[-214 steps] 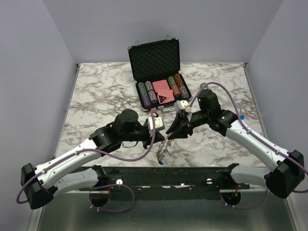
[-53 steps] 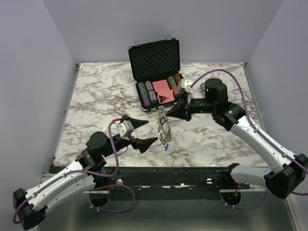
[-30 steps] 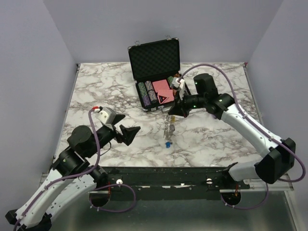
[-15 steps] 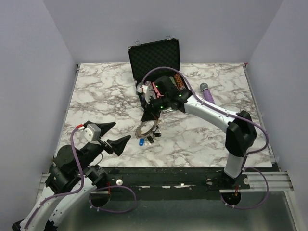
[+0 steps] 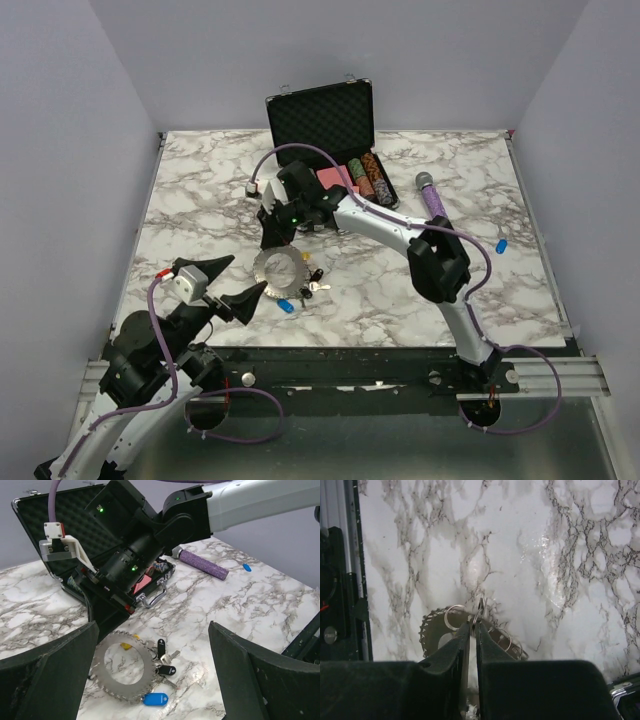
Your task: Put the keys on the keyring
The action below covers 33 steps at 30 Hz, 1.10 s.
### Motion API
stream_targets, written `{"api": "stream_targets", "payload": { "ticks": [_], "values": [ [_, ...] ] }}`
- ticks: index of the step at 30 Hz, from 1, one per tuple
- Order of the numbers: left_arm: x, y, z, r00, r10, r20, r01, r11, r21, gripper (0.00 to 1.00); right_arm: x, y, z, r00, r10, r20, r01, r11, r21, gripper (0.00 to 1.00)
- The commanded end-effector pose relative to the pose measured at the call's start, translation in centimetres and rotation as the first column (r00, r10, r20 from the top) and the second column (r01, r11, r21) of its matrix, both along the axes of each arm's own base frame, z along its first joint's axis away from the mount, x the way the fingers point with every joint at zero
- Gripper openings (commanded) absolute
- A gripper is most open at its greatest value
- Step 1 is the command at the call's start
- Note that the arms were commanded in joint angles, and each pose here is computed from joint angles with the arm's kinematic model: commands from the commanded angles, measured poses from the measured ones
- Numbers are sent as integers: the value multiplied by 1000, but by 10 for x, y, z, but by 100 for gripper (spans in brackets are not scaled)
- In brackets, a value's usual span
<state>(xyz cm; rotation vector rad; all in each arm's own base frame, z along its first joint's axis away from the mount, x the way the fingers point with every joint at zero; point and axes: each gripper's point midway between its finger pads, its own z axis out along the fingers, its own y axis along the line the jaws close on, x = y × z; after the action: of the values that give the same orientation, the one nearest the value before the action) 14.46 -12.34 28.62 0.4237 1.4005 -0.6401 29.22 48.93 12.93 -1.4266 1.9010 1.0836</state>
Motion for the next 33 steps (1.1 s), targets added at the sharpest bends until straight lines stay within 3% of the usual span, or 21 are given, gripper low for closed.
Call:
{"api": "stream_targets", "payload": {
  "ticks": [1,5,12,16,18,21,26,33],
  "values": [
    [5,5,3,999,40,17,-40,999,-2,99,17,16,-10,999,-31,38,31,1000,4,28],
    [7,2,-1,999,34,-6,-34,999,6,99,26,18,17,994,-29,108,25,999,39,56],
    [18,-4,-12,991,58,-120,-59,998,-5,99,23,-36,106,956,-44,289,27,998,63,83],
    [28,-9,-4,978,74,-197,-83,996,-34,99,18,-96,158,911,-133,390,111,991,78,99],
    [34,-7,8,969,106,-223,-120,991,-50,99,26,-137,190,899,-229,373,185,971,152,100],
    [37,-9,32,965,105,-239,-126,989,-74,99,49,-208,227,865,-422,271,348,894,281,100],
    [28,-10,66,967,67,-245,-96,990,-106,99,27,-290,252,762,-606,229,505,777,376,100],
    [6,5,79,967,61,-247,-97,986,-137,99,-5,-380,267,449,-882,141,770,463,440,100]
  ]
}}
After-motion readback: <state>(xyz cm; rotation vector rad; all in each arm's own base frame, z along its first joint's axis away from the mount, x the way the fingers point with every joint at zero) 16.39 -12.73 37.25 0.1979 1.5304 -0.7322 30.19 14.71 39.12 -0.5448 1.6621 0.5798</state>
